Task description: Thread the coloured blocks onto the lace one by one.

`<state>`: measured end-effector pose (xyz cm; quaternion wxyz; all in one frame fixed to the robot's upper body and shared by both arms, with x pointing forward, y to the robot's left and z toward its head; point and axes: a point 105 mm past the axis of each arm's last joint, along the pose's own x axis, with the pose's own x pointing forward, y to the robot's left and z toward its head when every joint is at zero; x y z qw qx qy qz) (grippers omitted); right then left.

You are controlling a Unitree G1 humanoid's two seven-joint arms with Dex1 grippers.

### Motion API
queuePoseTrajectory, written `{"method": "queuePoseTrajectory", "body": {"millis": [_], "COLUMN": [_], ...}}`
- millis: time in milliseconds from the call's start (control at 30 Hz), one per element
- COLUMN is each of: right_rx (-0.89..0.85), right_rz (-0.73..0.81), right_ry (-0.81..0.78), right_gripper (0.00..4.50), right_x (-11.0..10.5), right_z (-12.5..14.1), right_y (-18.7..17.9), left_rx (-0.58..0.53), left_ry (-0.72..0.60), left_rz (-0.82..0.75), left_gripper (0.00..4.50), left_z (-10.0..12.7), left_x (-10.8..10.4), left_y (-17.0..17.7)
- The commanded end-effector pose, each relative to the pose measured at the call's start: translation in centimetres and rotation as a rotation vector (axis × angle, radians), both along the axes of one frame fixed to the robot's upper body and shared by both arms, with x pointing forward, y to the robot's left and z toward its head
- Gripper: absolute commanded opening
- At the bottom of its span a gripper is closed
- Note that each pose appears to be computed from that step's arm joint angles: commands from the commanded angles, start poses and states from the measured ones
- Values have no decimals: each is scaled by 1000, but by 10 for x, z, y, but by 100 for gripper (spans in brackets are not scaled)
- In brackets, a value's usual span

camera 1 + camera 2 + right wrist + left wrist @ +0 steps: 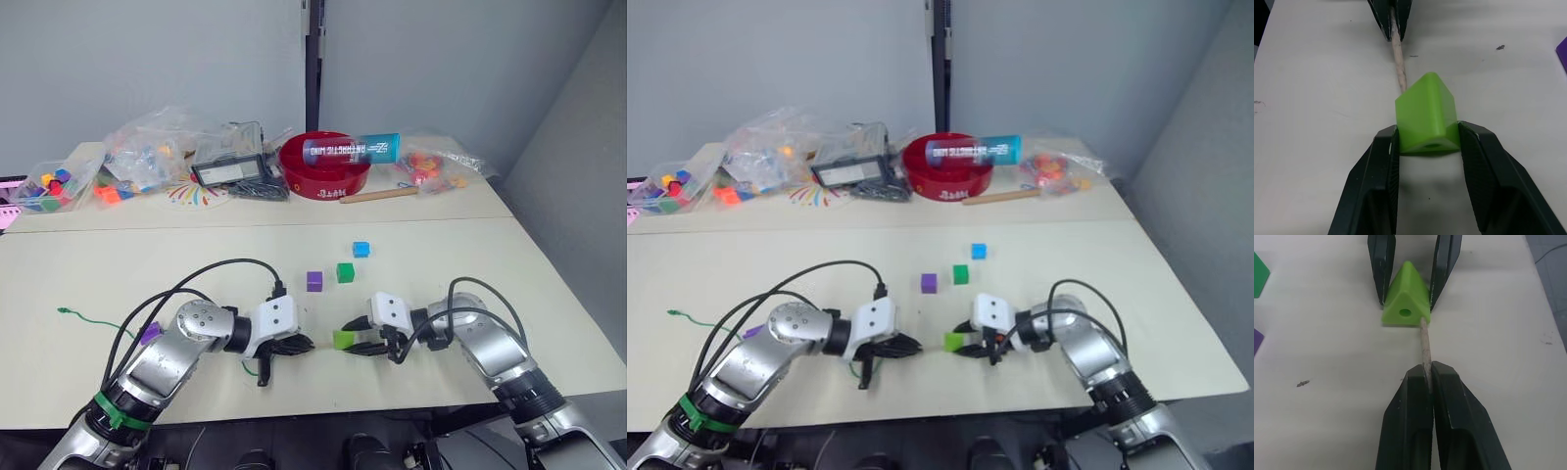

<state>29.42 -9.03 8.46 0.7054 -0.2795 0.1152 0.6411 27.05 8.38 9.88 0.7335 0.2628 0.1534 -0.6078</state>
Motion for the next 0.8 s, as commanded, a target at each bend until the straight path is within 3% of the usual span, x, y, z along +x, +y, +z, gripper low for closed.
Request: {"method": "queuePoseTrajectory", "body": {"millis": [33, 800], "right_rx": [-57, -77], "right_rz": [-18, 30], "right_ry": [5, -37], "right_gripper": [129, 129], "right_x": [-2, -8], "right_z": [-13, -12], "right_y": [-2, 2], "left_rx": [-9, -40], "left_ry": [-42, -62], "left_rz": [-25, -14], "left_gripper": [0, 0], "left_z": [9, 15], "left_x": [-2, 5], "left_y": [-9, -22]}}
